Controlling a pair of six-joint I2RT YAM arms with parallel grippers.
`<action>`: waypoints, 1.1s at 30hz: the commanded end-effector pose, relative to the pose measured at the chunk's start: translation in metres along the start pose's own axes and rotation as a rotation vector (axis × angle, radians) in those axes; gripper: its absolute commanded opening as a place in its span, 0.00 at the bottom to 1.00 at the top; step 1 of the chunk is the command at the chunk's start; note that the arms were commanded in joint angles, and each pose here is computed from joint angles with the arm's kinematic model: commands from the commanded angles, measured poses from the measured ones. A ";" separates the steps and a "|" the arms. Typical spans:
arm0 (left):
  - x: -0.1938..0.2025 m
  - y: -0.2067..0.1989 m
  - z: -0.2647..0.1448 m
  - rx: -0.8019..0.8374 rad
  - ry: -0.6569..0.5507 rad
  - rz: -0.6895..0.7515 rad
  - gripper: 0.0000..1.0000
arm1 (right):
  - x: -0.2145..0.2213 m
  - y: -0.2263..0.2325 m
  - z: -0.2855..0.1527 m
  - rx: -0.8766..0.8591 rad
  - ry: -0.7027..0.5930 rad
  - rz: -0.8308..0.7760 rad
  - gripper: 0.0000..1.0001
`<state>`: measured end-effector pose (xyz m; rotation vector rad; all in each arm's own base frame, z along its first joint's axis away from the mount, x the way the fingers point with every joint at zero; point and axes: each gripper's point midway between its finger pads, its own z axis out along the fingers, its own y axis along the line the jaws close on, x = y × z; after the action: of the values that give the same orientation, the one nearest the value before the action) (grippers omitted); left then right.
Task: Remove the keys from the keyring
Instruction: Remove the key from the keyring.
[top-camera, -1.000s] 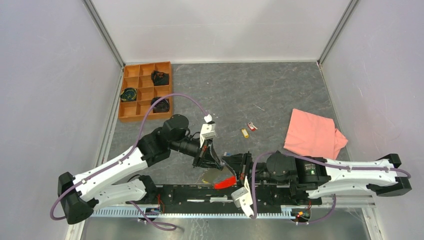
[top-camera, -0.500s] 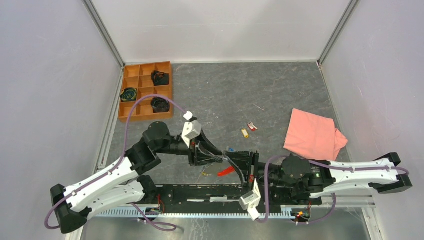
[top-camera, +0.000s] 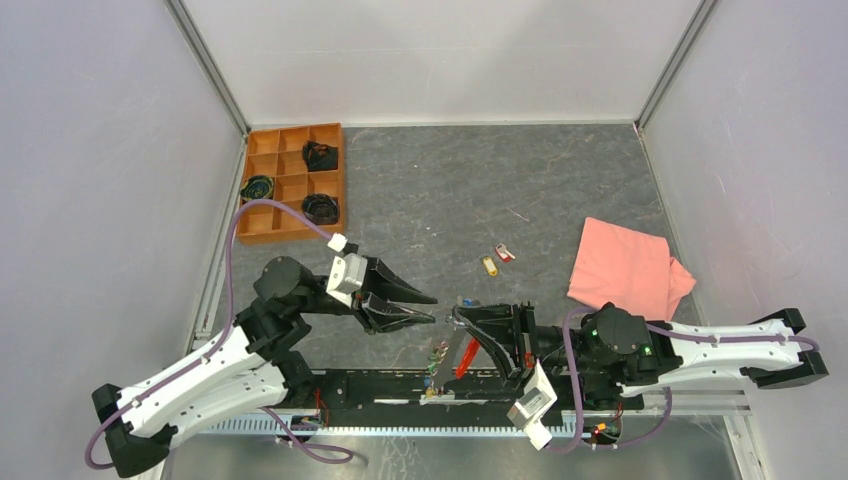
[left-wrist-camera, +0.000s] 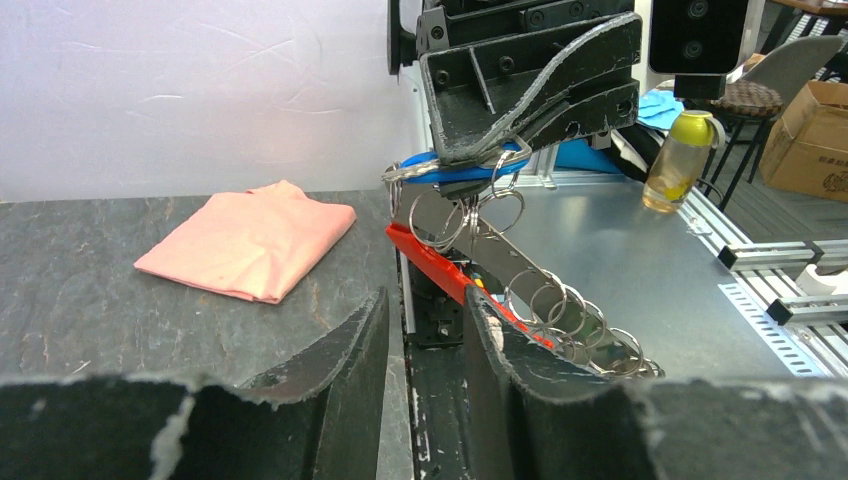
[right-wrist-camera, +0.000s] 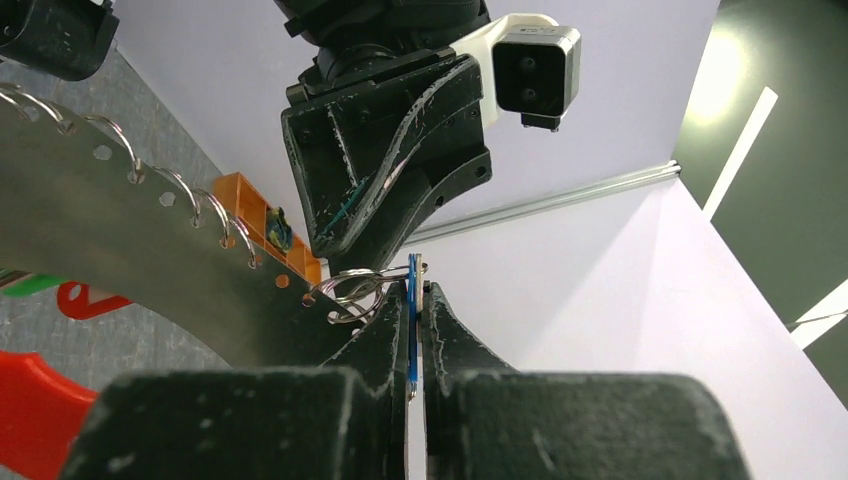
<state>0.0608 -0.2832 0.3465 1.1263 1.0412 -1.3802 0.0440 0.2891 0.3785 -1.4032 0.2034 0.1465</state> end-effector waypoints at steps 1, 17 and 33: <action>-0.031 -0.007 0.001 0.031 -0.080 0.110 0.38 | -0.012 -0.029 -0.002 0.101 -0.054 0.040 0.01; -0.048 -0.044 -0.002 0.220 -0.098 0.058 0.27 | -0.008 -0.027 0.003 0.092 -0.027 0.032 0.01; -0.021 -0.031 0.012 0.231 -0.044 -0.030 0.31 | -0.011 -0.028 0.007 0.086 -0.039 0.024 0.01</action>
<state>0.0340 -0.2887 0.3648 1.2447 0.9119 -1.5451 0.0417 0.3004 0.3675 -1.4404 0.2104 0.1626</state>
